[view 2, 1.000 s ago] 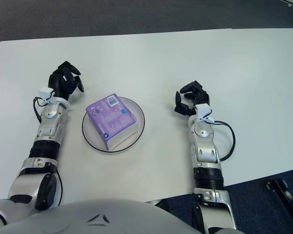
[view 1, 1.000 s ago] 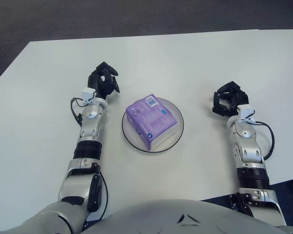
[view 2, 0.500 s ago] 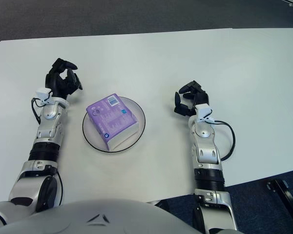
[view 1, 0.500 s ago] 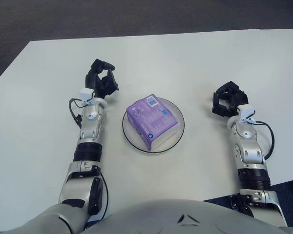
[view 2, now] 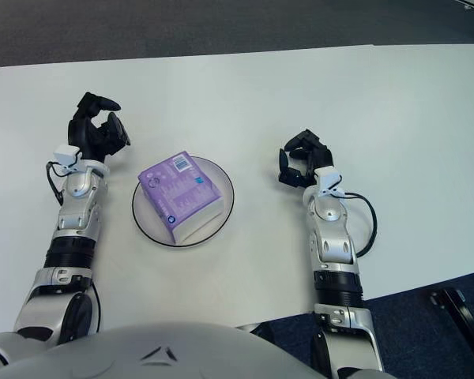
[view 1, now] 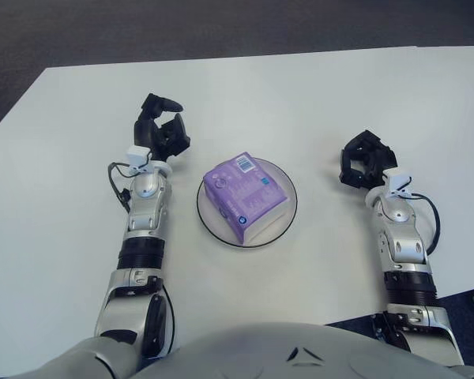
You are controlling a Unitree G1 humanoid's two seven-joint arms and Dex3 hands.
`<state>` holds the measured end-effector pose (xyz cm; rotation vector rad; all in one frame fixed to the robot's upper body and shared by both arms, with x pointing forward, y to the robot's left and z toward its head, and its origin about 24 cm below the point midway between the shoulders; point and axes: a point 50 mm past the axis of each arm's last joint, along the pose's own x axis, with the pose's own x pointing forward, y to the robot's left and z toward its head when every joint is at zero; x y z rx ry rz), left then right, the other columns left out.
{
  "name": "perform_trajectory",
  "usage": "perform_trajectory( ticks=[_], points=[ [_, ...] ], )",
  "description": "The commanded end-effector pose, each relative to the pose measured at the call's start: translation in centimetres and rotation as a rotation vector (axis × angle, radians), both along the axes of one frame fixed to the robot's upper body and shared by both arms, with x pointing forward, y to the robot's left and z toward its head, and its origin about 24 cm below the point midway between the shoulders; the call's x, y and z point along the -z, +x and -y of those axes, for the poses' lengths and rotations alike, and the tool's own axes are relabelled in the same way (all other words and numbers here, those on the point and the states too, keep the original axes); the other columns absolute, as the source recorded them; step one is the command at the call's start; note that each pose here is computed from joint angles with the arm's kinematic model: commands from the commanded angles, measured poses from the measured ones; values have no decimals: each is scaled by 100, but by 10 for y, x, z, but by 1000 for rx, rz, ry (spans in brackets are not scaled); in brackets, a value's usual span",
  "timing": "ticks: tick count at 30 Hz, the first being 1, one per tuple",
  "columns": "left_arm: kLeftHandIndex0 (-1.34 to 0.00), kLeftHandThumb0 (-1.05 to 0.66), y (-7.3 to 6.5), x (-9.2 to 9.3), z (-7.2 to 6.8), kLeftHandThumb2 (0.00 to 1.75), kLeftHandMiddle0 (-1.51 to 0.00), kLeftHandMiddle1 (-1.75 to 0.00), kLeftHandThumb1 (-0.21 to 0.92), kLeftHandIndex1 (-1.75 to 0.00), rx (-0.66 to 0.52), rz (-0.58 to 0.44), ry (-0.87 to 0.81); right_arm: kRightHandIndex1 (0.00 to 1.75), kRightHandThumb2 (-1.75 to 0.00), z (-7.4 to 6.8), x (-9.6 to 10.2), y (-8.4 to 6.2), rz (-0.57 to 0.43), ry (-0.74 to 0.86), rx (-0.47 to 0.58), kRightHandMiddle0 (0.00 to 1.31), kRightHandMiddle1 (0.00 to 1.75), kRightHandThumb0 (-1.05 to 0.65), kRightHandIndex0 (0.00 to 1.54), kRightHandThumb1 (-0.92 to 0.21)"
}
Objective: Put the tissue paper into the plate.
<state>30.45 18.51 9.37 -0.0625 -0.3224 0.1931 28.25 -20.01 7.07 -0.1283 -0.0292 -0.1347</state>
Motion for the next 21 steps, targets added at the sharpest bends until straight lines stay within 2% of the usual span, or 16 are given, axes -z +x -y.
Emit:
perform_trajectory(
  ticks=[1, 11, 21],
  points=[
    [-46, -42, -47, 77, 6, 107, -123, -175, 52, -175, -61, -271, -59, 175, -121, -15, 22, 9, -151, 64, -98, 55, 175, -45, 93, -40],
    [-48, -43, -58, 77, 5, 110, -125, -175, 49, -175, -98, -286, -56, 175, -119, -19, 19, 29, -206, 125, -154, 53, 175, -45, 90, -42],
    [-50, -44, -63, 80, 3, 114, -125, -175, 46, -175, -129, -308, -74, 175, -118, -23, 20, 45, -284, 197, -197, 53, 175, -45, 89, -42]
  ],
)
